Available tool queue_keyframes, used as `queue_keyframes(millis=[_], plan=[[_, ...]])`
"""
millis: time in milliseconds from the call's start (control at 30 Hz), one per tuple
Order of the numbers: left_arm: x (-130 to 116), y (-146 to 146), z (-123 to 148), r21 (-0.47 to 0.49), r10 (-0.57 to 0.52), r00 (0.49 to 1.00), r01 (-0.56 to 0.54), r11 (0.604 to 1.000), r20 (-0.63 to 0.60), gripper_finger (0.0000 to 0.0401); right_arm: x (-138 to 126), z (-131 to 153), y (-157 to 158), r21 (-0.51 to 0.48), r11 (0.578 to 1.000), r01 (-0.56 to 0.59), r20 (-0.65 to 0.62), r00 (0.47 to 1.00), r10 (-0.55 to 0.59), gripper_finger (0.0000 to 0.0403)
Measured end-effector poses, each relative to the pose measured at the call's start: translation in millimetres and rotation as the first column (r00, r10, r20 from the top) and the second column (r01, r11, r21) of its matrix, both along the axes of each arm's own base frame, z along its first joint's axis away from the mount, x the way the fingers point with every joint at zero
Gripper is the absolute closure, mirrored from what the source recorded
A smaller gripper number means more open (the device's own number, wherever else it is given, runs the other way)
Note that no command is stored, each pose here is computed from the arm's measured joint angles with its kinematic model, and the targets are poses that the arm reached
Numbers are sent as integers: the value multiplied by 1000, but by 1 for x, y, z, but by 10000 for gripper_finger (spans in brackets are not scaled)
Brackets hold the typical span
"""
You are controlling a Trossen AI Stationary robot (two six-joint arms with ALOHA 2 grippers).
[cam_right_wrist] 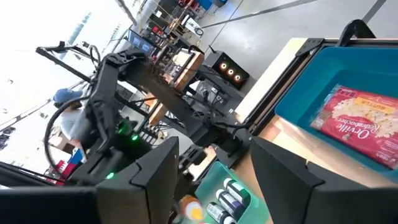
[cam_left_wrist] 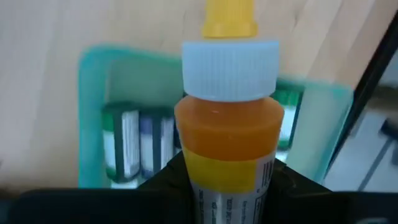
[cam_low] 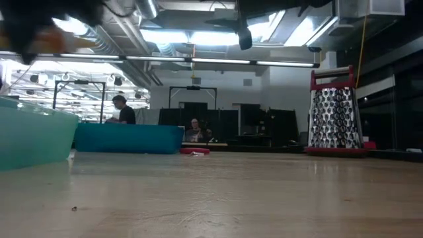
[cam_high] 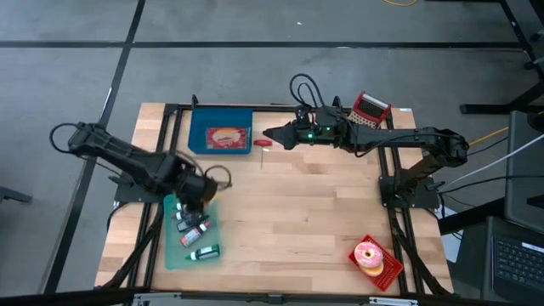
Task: Pick & Place Food Item
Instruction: Put the yellow food coloring bottle into the green bin
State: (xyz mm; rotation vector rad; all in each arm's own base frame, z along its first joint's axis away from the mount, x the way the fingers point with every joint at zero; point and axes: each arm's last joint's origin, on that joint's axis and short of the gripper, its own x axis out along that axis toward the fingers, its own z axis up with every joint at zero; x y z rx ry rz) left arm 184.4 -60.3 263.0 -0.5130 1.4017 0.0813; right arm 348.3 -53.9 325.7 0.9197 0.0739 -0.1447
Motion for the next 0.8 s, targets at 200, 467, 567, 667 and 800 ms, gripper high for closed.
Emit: queue_keyframes(millis=[200, 467, 567, 667, 800], plan=[[-4, -36, -8, 25, -56, 998, 57, 998, -35, 313, 0, -2, -1, -3, 1000, -6, -17, 1000, 6, 200], [6, -82, -39, 71, -109, 992, 114, 991, -67, 313, 0, -2, -1, -3, 1000, -7, -23, 1000, 7, 199], [16, -95, -56, 75, -109, 990, 116, 990, -88, 313, 0, -2, 0, -1, 1000, -17, -25, 1000, 17, 199], [23, -103, -74, 72, -90, 985, 101, 992, -147, 313, 0, -3, 0, 4, 1000, -30, -30, 999, 30, 199], [29, -111, -87, 48, -47, 982, 56, 997, -183, 313, 0, -6, 3, 12, 999, -39, -56, 998, 40, 199]])
